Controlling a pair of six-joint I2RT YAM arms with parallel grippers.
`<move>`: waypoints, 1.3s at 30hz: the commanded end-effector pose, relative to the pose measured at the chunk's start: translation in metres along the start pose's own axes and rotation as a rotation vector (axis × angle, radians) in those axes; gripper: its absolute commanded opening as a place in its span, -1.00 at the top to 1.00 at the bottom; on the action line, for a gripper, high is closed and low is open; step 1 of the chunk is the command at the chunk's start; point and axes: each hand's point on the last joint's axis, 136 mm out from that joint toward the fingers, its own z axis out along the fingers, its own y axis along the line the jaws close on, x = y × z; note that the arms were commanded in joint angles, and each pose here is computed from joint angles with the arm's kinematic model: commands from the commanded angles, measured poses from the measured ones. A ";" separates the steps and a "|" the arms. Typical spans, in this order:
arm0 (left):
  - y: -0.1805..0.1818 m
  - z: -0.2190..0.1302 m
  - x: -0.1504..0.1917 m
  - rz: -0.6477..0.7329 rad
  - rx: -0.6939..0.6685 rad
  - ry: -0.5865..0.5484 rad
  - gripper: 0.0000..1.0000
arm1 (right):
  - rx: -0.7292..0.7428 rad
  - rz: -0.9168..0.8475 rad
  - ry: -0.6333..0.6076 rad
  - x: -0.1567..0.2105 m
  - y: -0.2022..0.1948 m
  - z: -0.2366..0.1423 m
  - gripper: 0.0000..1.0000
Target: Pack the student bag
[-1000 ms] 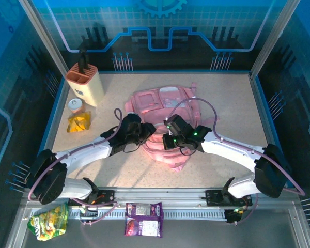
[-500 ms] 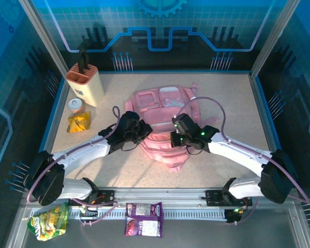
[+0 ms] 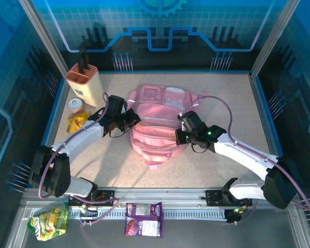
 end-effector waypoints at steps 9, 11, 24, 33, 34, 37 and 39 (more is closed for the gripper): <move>0.002 -0.027 0.004 -0.154 0.107 -0.204 -0.13 | 0.002 0.001 0.044 0.011 0.017 0.008 1.00; -0.008 -0.023 0.024 -0.156 0.119 -0.180 -0.17 | 0.002 0.001 0.048 0.013 0.016 0.010 1.00; -0.055 0.026 0.081 -0.236 0.153 -0.131 -0.14 | 0.016 -0.009 0.051 0.013 0.013 0.012 1.00; -0.037 0.034 0.073 -0.252 0.069 -0.173 0.41 | 0.046 -0.029 0.049 0.011 0.006 0.012 1.00; -0.035 0.034 0.071 -0.242 0.067 -0.176 0.54 | 0.052 -0.032 0.051 0.010 0.004 0.012 1.00; -0.029 0.025 0.064 -0.203 0.037 -0.212 0.85 | 0.059 -0.018 0.057 0.009 -0.005 0.011 1.00; -0.024 0.017 0.058 -0.176 0.015 -0.237 0.97 | 0.043 0.005 0.057 0.006 -0.012 0.010 1.00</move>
